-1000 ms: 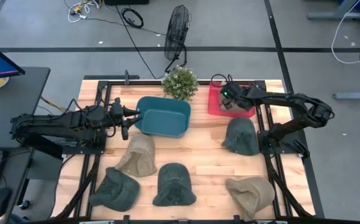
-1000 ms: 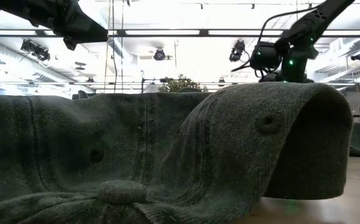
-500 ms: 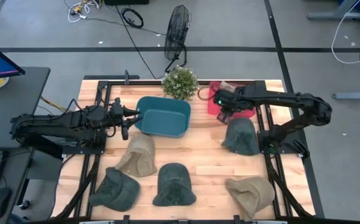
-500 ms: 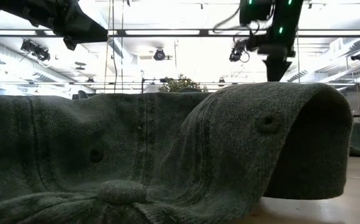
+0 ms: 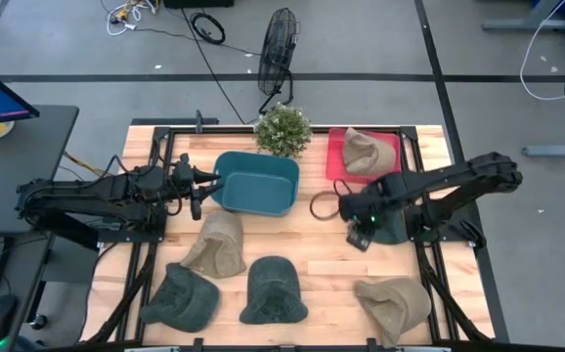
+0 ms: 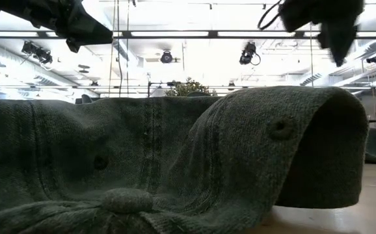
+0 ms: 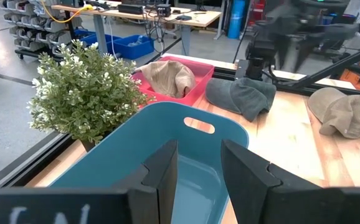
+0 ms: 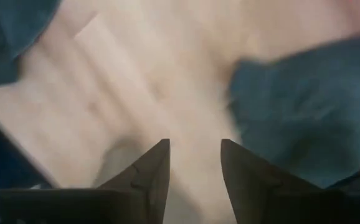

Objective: Pick & Place hat
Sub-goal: Put the bottom brown cap into the red bin

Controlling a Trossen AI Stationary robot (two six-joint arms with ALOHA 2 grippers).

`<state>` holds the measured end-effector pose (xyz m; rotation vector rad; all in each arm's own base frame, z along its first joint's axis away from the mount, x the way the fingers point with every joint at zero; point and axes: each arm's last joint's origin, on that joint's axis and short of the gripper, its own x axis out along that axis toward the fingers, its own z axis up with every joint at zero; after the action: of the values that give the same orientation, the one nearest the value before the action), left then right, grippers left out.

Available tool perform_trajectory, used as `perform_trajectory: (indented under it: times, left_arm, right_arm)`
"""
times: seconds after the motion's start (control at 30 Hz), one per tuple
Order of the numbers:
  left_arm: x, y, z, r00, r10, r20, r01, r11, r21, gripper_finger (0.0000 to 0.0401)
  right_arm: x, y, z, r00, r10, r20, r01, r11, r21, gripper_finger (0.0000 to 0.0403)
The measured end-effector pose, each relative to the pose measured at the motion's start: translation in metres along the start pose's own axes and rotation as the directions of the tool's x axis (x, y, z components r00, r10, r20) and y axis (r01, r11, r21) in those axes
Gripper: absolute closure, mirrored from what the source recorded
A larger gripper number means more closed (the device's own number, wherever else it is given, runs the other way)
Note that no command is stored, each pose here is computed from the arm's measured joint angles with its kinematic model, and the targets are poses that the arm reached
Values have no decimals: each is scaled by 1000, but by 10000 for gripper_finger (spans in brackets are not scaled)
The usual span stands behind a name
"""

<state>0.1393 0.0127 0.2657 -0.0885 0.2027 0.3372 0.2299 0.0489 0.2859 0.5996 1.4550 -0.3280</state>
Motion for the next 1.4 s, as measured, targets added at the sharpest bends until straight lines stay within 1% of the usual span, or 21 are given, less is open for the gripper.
perform_trajectory:
  times: [0.07,0.2,0.37,0.43,0.53,0.63,0.73,0.77,0.83,0.9,0.93,1.03,1.1,1.27,1.4]
  left_arm:
    - [0,0,0,1000,0,0,0,1000,0,275]
    - [0,0,0,1000,0,-2,0,1000,1,275]
    - [0,0,0,1000,0,-3,0,1000,9,275]
    - [0,0,0,1000,0,-4,0,1000,9,275]
    - [0,0,0,1000,0,-4,0,1000,3,275]
    - [0,0,0,1000,0,3,0,1000,7,275]
    - [0,-1,-1,1000,-16,-8,16,1000,-3,275]
    - [1,-2,-1,999,-43,-19,43,999,-9,275]
    - [4,-5,-3,990,-133,-48,130,990,-55,275]
    - [9,-9,-6,972,-220,-85,211,972,-103,275]
    - [12,-11,-8,964,-244,-104,233,966,-108,275]
    - [21,-14,-4,953,-249,-170,234,966,-106,275]
    - [27,-17,3,945,-241,-219,230,970,-78,275]
    - [44,-27,13,896,-221,-386,237,971,-7,275]
    - [53,-43,14,861,-251,-441,287,958,14,275]
  right_arm:
    - [2,10,-11,999,20,-34,-19,1000,23,259]
    - [11,29,-30,997,1,-83,6,996,90,259]
    - [31,54,-52,975,10,-221,25,987,157,259]
    - [40,66,-61,964,20,-265,25,986,163,259]
    - [57,83,-71,954,26,-299,28,984,175,259]
    - [73,96,-81,948,7,-317,43,988,150,259]
    - [88,99,-89,936,-74,-344,131,980,146,259]
    - [92,99,-91,929,-108,-354,172,973,153,259]
    - [99,97,-95,913,-168,-371,241,957,160,259]
    - [102,98,-97,906,-180,-384,255,955,153,259]
    - [103,99,-97,903,-178,-391,252,957,146,259]
    - [104,100,-99,894,-175,-412,250,959,137,259]
    - [105,100,-99,892,-174,-417,250,959,135,259]
    - [105,100,-100,891,-175,-419,250,959,131,259]
    - [105,100,-102,892,-179,-415,252,959,126,259]
